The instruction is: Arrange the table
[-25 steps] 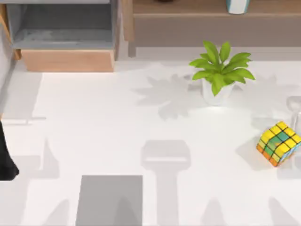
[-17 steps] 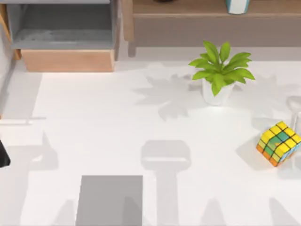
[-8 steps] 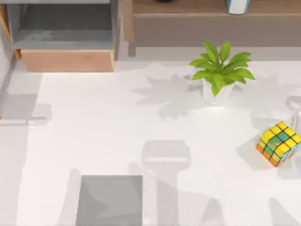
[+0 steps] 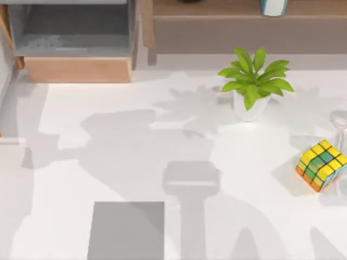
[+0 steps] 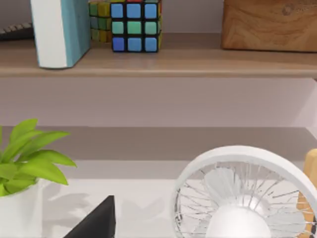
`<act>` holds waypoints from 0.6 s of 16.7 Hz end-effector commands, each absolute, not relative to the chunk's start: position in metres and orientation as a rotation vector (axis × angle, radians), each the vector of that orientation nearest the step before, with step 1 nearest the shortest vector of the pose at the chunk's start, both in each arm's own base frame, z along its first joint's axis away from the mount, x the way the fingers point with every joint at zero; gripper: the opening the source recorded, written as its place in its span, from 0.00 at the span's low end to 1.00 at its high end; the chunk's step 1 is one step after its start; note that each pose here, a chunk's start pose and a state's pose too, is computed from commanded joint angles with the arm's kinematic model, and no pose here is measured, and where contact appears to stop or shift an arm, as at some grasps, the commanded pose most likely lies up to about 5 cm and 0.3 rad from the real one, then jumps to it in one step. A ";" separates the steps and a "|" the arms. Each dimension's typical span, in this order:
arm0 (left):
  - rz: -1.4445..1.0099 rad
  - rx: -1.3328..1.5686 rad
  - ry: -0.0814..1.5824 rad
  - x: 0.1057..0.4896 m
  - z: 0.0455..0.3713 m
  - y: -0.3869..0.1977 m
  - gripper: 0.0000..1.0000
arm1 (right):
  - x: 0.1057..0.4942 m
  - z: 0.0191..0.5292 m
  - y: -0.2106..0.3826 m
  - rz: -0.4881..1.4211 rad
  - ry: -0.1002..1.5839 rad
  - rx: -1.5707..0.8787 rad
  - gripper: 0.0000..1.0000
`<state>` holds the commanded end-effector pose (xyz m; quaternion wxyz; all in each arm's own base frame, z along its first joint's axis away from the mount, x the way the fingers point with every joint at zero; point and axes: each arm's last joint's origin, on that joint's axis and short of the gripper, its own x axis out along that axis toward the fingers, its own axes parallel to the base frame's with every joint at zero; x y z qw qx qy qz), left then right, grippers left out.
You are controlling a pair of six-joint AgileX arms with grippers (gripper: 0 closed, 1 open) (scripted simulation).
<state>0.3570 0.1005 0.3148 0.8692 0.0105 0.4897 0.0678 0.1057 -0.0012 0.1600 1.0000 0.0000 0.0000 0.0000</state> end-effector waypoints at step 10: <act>0.069 -0.039 1.434 0.473 0.192 0.172 1.00 | 0.106 0.160 -0.001 0.000 0.000 0.000 1.00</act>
